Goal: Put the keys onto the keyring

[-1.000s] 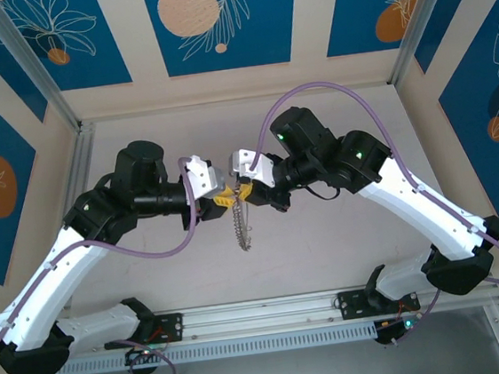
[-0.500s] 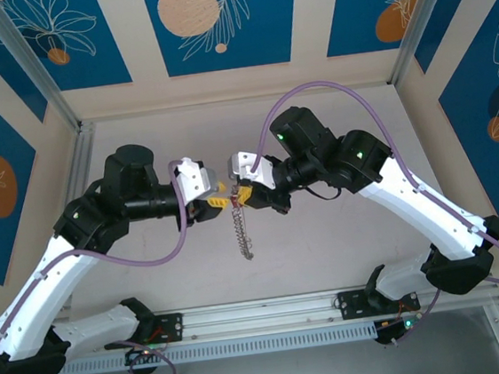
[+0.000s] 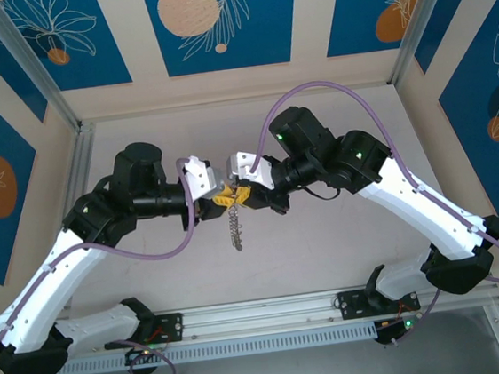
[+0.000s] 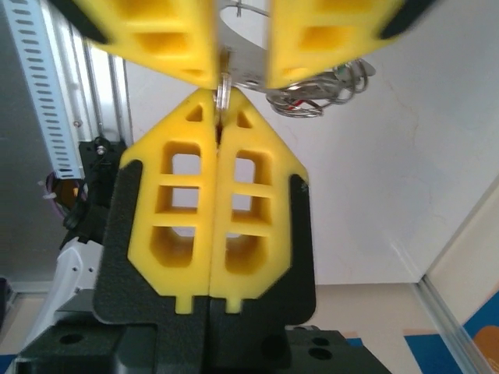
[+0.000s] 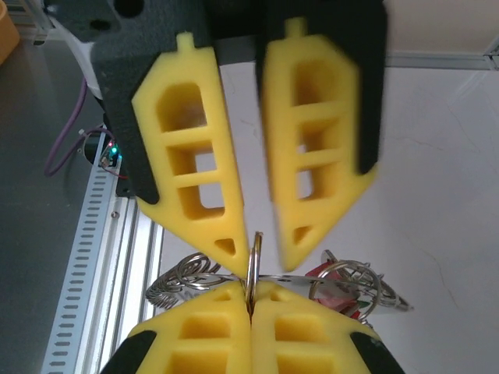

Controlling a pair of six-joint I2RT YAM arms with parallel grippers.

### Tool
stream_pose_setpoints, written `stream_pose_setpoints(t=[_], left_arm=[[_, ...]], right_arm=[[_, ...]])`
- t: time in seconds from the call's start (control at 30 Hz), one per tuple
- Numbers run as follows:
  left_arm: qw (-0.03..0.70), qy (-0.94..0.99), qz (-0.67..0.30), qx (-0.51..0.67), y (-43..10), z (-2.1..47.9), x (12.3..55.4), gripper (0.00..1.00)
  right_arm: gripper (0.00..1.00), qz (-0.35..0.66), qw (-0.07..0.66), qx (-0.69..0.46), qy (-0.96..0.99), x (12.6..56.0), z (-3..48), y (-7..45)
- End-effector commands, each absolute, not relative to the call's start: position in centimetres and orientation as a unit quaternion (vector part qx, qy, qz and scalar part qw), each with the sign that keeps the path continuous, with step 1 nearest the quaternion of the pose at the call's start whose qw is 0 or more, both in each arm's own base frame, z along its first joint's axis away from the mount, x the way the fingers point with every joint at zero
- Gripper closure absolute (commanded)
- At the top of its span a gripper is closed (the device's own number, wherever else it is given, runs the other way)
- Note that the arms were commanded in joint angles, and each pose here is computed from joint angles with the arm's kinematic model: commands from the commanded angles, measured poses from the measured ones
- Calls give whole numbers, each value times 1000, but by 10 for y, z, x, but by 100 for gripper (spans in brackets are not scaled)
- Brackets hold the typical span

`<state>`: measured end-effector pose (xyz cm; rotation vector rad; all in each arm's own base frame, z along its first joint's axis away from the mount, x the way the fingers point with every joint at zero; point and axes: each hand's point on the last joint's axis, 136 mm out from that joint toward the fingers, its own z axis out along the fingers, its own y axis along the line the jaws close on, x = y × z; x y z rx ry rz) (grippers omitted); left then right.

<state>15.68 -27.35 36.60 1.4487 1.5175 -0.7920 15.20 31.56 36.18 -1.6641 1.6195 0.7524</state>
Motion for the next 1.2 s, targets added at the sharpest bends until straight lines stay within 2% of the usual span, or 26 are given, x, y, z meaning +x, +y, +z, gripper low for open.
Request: stream_pose_setpoints(t=[0.0, 0.17, 0.33, 0.47, 0.73, 0.87, 1.0, 1.1, 1.17], left_arm=[[440, 600, -334, 579, -277, 367, 154, 100], [458, 594, -352, 560, -278, 373, 152, 100], [488, 564, -403, 530, -275, 392, 145, 100], [496, 526, -455, 520, -274, 409, 133, 100], [494, 469, -519, 517, -273, 432, 113, 100], [497, 454, -534, 512, -273, 435, 111, 100], [506, 436, -544, 507, -273, 443, 109, 100], [515, 430, -547, 502, -274, 446, 112, 100], [519, 429, -547, 498, -274, 446, 114, 100]], right_arm=[[100, 316, 365, -647, 590, 144, 384, 322], [100, 315, 364, -643, 596, 143, 380, 319], [83, 330, 364, -630, 602, 137, 374, 316], [81, 345, 370, -617, 602, 133, 374, 313], [81, 371, 391, -607, 584, 126, 388, 310], [92, 381, 394, -603, 581, 126, 392, 310], [98, 391, 389, -599, 580, 126, 393, 311], [97, 400, 381, -599, 579, 127, 393, 313], [93, 404, 372, -602, 580, 126, 392, 315]])
